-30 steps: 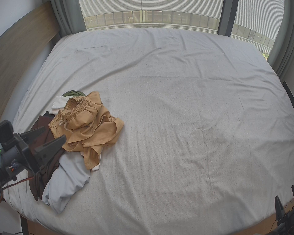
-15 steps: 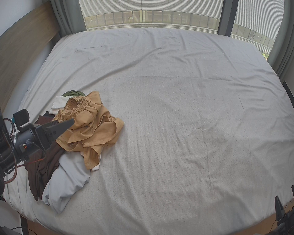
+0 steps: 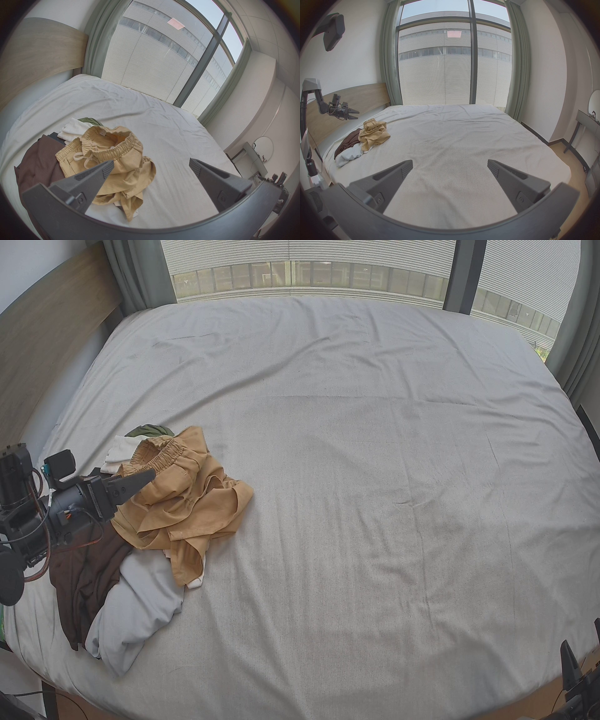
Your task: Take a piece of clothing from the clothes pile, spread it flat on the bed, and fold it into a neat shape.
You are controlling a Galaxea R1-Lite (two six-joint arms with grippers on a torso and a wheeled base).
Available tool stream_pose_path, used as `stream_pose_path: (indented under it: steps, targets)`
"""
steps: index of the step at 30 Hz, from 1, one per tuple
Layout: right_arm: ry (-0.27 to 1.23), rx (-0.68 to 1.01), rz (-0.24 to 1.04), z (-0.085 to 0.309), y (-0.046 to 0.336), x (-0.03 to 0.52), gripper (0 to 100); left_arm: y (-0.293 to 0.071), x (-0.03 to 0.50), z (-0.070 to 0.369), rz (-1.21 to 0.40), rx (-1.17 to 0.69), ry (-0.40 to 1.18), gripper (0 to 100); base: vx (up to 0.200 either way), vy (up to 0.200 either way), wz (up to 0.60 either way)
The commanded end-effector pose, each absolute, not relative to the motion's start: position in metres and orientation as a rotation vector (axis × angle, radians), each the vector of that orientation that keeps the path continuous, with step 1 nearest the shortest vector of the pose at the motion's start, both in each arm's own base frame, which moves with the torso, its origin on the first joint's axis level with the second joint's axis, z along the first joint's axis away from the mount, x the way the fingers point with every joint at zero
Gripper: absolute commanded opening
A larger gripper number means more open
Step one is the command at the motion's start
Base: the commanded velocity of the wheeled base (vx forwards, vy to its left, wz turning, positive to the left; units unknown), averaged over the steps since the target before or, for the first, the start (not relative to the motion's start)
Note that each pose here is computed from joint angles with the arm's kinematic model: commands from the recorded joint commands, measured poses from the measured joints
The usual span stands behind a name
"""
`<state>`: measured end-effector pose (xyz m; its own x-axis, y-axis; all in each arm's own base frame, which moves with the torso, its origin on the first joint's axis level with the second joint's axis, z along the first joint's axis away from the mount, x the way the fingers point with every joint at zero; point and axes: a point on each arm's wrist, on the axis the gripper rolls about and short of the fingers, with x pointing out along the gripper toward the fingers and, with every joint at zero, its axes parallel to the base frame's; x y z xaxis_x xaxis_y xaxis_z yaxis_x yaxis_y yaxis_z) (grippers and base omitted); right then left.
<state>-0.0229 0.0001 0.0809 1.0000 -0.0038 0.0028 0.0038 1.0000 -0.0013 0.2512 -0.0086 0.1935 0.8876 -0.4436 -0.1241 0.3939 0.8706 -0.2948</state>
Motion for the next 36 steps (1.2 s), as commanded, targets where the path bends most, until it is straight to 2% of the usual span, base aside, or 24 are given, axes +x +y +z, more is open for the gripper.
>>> stream_pose_path:
  steps: [1, 21, 30, 36]
  targets:
    - [-0.002, -0.002, -0.003, 0.076, 0.0, -0.023, 100, -0.003, 0.273, 0.183, -0.417, -0.259, 0.221, 100, 0.0, 0.0, 0.0]
    - [-0.002, -0.002, -0.003, 0.076, 0.0, -0.023, 100, -0.002, 0.337, 0.168, -0.42, -0.247, 0.159, 100, 0.0, 0.0, 0.0]
    - [-0.002, -0.002, -0.003, 0.076, 0.0, -0.023, 100, -0.013, 0.337, 0.161, -0.448, -0.256, 0.192, 100, 0.0, 0.0, 0.0]
    - [-0.002, -0.002, -0.003, 0.076, 0.0, -0.023, 100, -0.018, 0.317, 0.154, -0.463, -0.263, 0.241, 100, 0.0, 0.0, 0.0]
